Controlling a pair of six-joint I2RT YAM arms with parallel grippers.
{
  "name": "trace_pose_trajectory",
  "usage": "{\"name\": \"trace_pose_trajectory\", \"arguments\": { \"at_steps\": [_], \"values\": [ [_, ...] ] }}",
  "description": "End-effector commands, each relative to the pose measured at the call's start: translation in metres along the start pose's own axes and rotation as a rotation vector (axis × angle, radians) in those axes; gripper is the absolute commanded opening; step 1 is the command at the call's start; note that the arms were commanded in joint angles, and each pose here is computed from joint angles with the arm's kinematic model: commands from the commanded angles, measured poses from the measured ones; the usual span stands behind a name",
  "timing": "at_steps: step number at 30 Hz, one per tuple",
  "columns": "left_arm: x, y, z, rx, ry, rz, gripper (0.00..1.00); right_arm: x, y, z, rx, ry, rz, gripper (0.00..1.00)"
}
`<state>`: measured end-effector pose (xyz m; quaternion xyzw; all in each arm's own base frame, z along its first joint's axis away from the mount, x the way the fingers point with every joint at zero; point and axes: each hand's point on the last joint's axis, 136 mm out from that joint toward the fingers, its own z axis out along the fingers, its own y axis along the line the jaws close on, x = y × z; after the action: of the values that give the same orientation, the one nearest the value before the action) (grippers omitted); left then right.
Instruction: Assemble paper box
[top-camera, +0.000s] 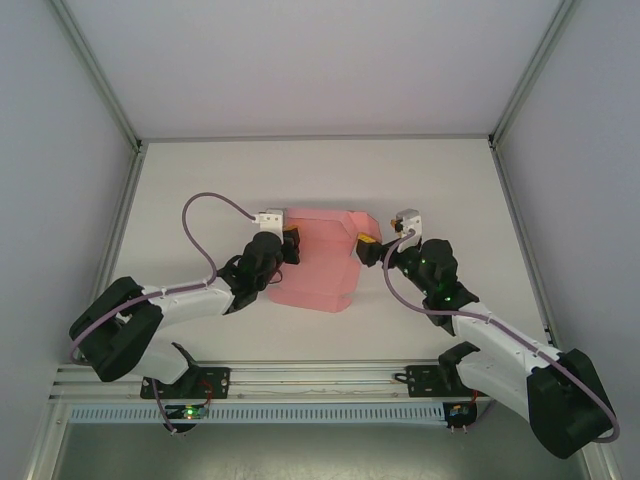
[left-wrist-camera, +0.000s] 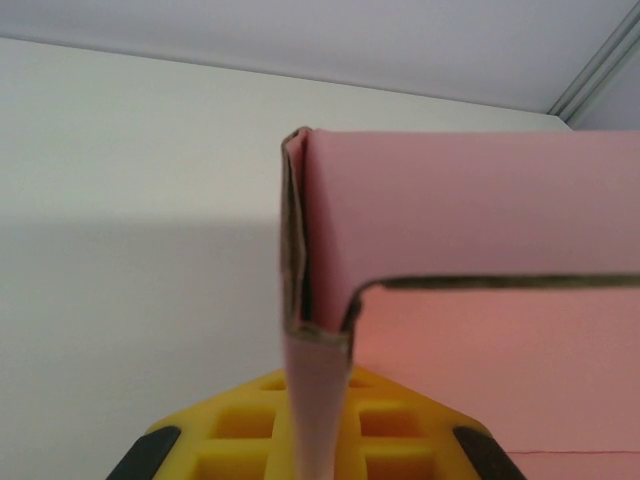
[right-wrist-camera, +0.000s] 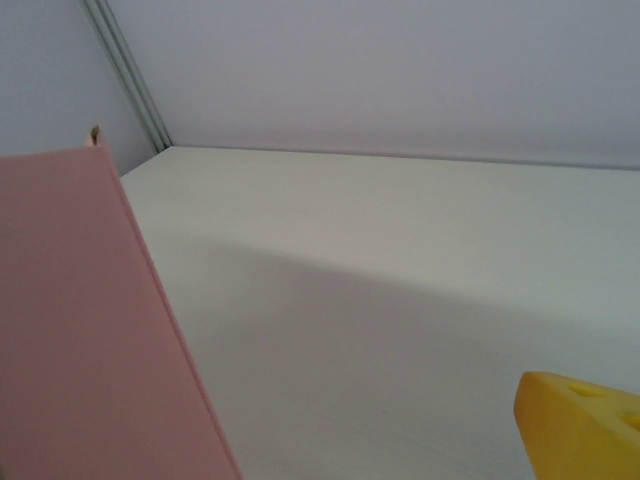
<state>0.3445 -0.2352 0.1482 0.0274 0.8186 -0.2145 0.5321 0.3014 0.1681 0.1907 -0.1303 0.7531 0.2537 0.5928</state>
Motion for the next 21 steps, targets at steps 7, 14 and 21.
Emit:
{"name": "trace_pose_trajectory", "arguments": {
  "at_steps": [7, 14, 21],
  "values": [
    [-0.014, -0.012, 0.003, 0.04, -0.028, -0.046, 0.0, 0.007, 0.018, 0.017, -0.046, 0.021, -0.036, 0.98],
    [-0.015, -0.022, 0.004, 0.094, -0.029, -0.083, 0.0, 0.019, 0.014, 0.032, 0.088, 0.038, -0.101, 0.98],
    [-0.018, -0.025, 0.005, 0.102, -0.037, -0.102, 0.0, 0.03, 0.025, 0.048, 0.154, 0.065, -0.215, 0.98]
  ]
}}
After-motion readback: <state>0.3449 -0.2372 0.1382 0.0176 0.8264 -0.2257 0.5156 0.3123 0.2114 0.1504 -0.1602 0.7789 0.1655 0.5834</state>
